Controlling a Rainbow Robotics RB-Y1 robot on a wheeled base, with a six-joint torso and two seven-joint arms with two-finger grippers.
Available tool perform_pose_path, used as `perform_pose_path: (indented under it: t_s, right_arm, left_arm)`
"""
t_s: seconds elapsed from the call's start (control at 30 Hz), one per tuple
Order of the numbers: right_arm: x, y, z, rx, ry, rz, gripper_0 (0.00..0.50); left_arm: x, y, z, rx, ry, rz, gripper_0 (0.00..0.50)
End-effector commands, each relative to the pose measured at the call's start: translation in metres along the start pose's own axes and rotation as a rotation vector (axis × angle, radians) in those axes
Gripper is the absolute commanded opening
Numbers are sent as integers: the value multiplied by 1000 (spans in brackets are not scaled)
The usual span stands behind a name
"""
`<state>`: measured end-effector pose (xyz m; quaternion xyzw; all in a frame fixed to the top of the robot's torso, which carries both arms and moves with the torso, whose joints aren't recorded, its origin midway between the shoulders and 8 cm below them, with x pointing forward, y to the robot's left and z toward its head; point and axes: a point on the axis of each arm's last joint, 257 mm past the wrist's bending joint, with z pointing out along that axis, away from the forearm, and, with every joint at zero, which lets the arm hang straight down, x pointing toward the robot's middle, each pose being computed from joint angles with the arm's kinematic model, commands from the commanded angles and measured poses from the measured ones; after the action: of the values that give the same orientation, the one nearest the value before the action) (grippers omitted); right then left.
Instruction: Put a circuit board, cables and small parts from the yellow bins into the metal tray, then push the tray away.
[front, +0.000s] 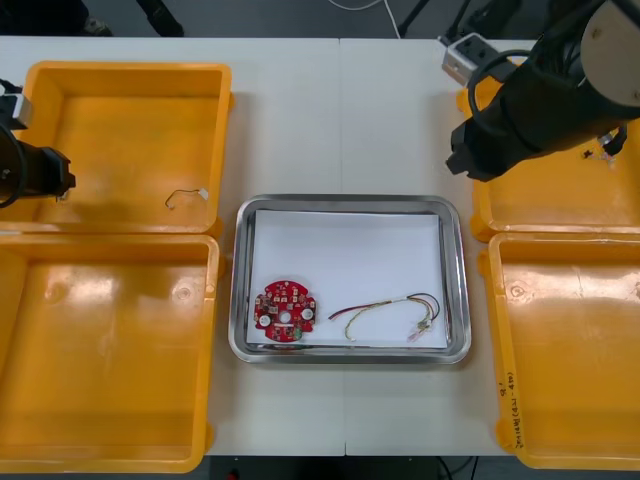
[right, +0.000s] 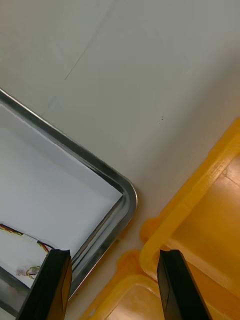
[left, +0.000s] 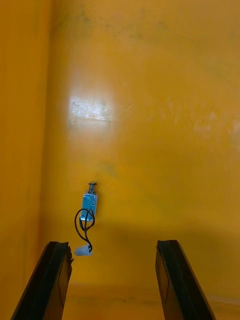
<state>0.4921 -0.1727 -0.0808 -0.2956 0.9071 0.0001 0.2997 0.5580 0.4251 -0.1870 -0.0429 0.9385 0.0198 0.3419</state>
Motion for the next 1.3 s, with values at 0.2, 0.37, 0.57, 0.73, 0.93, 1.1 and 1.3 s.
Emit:
perform_pose_path:
  t_s: [0.2,0.37,0.57,0.73,0.93,1.1,1.3]
  right_arm:
    - [-32,-107,-42,163,-43,332,500]
    - [-31,-142,-51,186,-35,452,500]
    - [-12,-177,-58,233,-12,540,500]
    - [12,-203,-60,275,29,605,500]
    - [42,-223,-55,279,87,696,500]
    - [61,-231,-46,257,124,768,500]
    - [58,-251,-31,272,71,806,500]
  left_arm:
    - [-24,14,-6,-46,-44,143,500]
    - [-24,15,-4,-49,-44,146,500]
    - [-27,16,-5,-55,-56,151,102]
    - [-31,16,-6,-56,-63,153,2]
    - [-32,17,-6,-61,-66,155,2]
    - [-31,17,-7,-60,-63,147,2]
    - [-25,0,-2,-14,-51,122,3]
